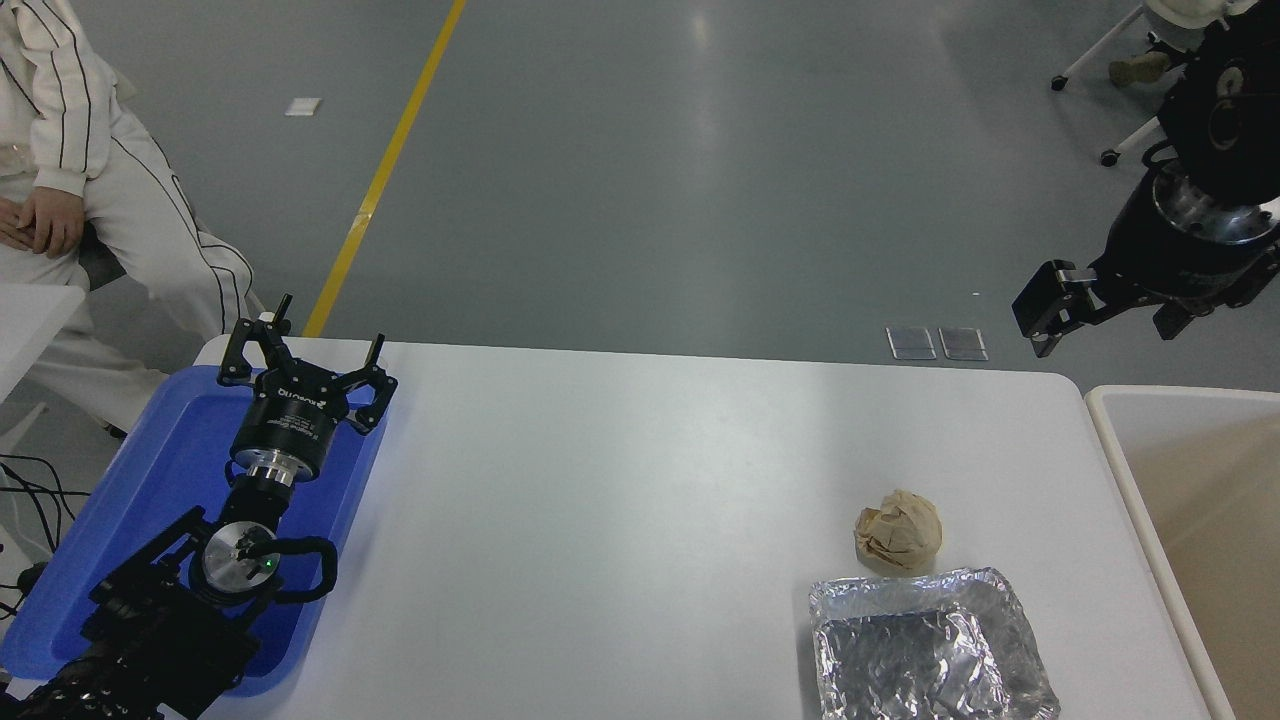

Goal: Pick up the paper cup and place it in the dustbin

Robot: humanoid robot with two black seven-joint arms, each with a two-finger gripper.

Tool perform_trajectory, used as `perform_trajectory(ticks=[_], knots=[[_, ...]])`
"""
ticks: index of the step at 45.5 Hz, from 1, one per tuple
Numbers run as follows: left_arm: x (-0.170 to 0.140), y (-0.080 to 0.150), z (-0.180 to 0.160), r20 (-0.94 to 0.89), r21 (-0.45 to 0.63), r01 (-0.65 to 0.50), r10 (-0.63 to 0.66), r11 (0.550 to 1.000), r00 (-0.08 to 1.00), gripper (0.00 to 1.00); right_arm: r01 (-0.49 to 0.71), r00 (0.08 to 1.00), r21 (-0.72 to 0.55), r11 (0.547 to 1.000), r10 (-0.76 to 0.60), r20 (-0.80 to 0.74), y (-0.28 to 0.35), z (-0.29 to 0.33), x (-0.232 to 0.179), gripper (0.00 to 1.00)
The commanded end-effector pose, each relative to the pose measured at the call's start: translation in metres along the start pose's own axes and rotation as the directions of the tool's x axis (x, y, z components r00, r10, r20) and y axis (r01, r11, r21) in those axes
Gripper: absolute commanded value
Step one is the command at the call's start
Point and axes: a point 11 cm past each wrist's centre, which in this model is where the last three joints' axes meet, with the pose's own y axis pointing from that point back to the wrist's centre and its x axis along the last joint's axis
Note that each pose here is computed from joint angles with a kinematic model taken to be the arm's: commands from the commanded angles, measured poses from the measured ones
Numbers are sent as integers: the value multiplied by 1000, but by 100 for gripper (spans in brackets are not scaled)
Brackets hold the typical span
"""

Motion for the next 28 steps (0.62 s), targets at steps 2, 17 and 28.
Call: perform_trajectory(ticks=[2, 17, 28], knots=[[-1, 0, 0, 2, 3, 2, -2, 1000, 1000, 100, 5, 1000, -18, 1000, -5, 11, 3, 5, -3, 100], [-1, 0, 0, 2, 3, 2, -2, 1000, 1000, 100, -31, 999, -55, 998, 32, 15, 18, 14, 4, 100], [-1, 0, 0, 2, 3, 2, -2, 1000, 1000, 100, -81, 995, -78, 994, 84, 44, 36, 26, 12, 100]])
